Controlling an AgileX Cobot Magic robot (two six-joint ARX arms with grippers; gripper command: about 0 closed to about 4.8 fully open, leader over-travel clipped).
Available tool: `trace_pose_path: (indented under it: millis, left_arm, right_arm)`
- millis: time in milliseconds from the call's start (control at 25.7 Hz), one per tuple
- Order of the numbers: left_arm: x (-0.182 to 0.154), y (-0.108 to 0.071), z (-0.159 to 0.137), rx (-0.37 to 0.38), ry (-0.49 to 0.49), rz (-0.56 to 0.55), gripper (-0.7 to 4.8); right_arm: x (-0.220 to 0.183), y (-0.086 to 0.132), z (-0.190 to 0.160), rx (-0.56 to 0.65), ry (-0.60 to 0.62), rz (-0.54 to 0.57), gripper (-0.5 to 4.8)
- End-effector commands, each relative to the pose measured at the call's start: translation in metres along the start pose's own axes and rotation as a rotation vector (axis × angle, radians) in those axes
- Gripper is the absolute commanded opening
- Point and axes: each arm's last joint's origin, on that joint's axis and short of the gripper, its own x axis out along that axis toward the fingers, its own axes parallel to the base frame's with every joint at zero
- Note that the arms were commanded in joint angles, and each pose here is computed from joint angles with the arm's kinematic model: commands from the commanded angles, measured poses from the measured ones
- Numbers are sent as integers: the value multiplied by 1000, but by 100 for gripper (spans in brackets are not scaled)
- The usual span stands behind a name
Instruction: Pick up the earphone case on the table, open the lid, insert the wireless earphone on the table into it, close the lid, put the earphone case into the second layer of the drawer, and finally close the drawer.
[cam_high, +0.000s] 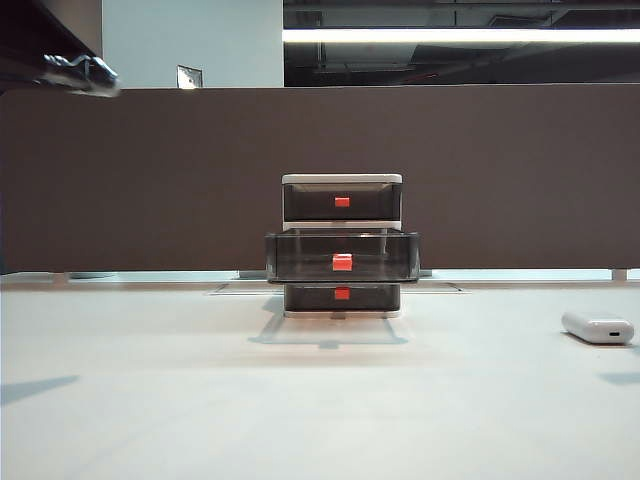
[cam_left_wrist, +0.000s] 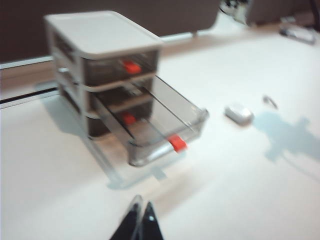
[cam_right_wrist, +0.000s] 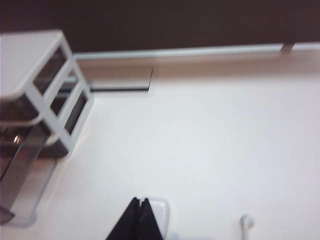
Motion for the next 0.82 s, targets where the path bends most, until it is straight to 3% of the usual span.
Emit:
trace_pose_path:
  millis: [39, 234, 428, 623, 740, 818]
  left_arm:
    - [4, -5, 8, 61, 2, -35, -6]
    - [10, -6, 12, 60, 27, -39, -6]
    - [13, -6, 11, 59, 47, -39, -6]
    - [13, -5, 11, 59, 46, -39, -6]
    - [13, -5, 12, 64, 43, -39, -6]
    - [13, -6, 12, 73, 39, -40, -6]
  right_arm:
    - [6, 2, 2, -2, 73, 23, -5]
    - [21, 8, 4, -13, 201, 60, -5]
    - [50, 17, 7, -16, 416, 98, -5]
    - [80, 17, 10, -9, 498, 92, -3]
    - [98, 17, 12, -4, 579, 85, 134]
    - [109, 17, 14, -1, 627, 82, 261]
